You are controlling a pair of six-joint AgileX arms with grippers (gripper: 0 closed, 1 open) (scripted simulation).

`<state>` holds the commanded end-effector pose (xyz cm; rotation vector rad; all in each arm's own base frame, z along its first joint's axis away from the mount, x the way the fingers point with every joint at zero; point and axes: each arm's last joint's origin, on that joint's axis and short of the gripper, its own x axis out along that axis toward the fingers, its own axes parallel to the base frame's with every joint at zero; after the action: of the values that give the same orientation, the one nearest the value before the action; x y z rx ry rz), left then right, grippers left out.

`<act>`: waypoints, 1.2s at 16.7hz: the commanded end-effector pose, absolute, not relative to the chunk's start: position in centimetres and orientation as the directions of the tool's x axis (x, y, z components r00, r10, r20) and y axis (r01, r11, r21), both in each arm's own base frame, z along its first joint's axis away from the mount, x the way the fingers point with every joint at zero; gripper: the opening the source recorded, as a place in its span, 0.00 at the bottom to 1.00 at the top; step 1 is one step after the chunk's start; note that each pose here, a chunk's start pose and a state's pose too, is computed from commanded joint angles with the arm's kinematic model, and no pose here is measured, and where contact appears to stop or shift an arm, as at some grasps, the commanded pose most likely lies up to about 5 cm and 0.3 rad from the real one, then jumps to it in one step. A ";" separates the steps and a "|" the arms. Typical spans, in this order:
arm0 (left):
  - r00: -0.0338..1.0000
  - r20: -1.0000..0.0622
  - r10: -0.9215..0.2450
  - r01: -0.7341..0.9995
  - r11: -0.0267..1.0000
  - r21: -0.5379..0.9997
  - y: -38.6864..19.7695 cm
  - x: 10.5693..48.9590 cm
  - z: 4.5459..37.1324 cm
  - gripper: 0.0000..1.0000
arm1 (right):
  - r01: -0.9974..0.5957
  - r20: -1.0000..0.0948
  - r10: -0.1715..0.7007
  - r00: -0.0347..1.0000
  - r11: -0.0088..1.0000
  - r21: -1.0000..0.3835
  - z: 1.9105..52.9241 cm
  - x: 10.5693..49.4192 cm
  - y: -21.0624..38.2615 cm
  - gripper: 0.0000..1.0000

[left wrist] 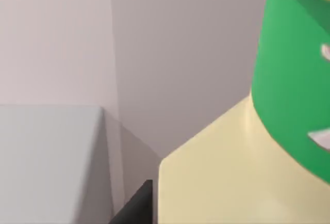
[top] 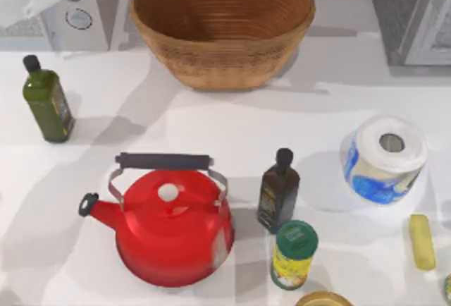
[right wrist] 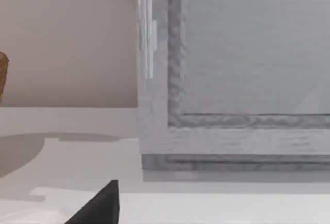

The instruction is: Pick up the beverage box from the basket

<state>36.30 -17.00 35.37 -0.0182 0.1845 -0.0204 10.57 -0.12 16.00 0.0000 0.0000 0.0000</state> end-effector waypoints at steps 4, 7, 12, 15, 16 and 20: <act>0.991 -0.135 -0.020 0.015 0.999 -0.038 -9.5 28.0 36.4 0.00 | 0.000 0.000 0.000 1.000 1.000 0.000 16.0 10.6 -0.1 1.00; 0.996 -0.086 -0.017 0.013 0.999 -0.045 -5.1 20.9 34.2 0.00 | 0.000 0.000 0.000 1.000 1.000 0.000 16.0 10.6 -0.1 1.00; 1.000 -0.022 -0.009 0.008 0.999 -0.031 -1.4 12.7 25.5 0.00 | 0.000 0.000 0.000 1.000 1.000 0.000 16.0 10.6 -0.1 1.00; 1.000 -0.009 -0.003 0.003 1.000 -0.015 -0.6 11.0 20.2 0.00 | 0.000 0.000 0.000 1.000 1.000 0.000 16.0 10.6 -0.1 1.00; 1.000 -0.006 -0.002 0.002 1.000 -0.011 -0.4 10.8 18.9 0.00 | 0.000 0.000 0.000 1.000 1.000 0.000 16.0 10.6 -0.1 1.00; 1.000 0.000 0.000 0.000 1.000 0.000 -0.1 10.6 16.1 0.00 | 0.000 0.000 0.000 1.000 1.000 0.000 16.0 10.6 -0.1 1.00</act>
<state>10.57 -0.13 16.06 -0.0003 0.0002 0.0000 10.57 -0.12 16.00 0.0000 0.0000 0.0000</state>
